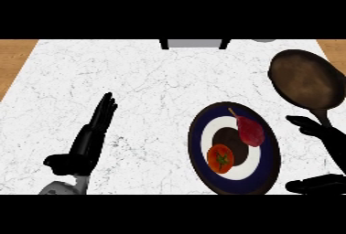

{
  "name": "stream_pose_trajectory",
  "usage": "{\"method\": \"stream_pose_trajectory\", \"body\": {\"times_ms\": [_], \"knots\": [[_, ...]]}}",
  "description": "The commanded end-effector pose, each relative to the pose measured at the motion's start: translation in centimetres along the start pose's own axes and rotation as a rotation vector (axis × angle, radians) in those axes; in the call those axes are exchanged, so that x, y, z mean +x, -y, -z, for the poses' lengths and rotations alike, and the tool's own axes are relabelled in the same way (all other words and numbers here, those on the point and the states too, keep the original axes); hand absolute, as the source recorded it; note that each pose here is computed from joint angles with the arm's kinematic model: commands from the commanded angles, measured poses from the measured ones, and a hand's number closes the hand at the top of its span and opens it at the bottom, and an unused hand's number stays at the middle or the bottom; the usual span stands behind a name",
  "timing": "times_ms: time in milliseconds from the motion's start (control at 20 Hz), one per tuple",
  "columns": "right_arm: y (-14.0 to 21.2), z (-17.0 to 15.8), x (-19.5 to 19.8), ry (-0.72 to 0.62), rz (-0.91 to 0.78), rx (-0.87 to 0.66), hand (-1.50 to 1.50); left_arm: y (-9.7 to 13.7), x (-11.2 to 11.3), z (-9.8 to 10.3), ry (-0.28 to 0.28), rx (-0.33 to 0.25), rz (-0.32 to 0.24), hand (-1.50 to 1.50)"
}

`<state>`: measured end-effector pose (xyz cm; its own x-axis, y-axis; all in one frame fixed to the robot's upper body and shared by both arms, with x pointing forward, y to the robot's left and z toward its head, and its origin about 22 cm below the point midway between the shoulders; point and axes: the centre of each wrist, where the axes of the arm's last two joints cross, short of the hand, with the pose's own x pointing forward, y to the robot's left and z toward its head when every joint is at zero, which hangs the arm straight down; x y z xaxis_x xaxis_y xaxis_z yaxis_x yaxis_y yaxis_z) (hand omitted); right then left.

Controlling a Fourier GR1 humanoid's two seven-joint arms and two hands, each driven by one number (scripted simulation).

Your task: Pick the tomato from the plate and place it in the pan

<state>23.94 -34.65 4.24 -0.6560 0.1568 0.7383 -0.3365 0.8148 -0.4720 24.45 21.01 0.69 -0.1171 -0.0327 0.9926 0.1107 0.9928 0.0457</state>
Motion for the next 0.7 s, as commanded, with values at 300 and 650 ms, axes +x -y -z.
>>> {"method": "stream_pose_trajectory", "body": {"times_ms": [300,650], "knots": [[-1.0,4.7,4.1,-0.108,-0.26,0.277,-1.5,1.7,-0.6,-0.3,0.014,-0.008,0.003,0.0],[-4.5,7.3,5.2,-0.244,-0.542,0.514,-1.5,0.7,-0.2,-0.6,0.023,-0.021,0.015,0.0]]}}
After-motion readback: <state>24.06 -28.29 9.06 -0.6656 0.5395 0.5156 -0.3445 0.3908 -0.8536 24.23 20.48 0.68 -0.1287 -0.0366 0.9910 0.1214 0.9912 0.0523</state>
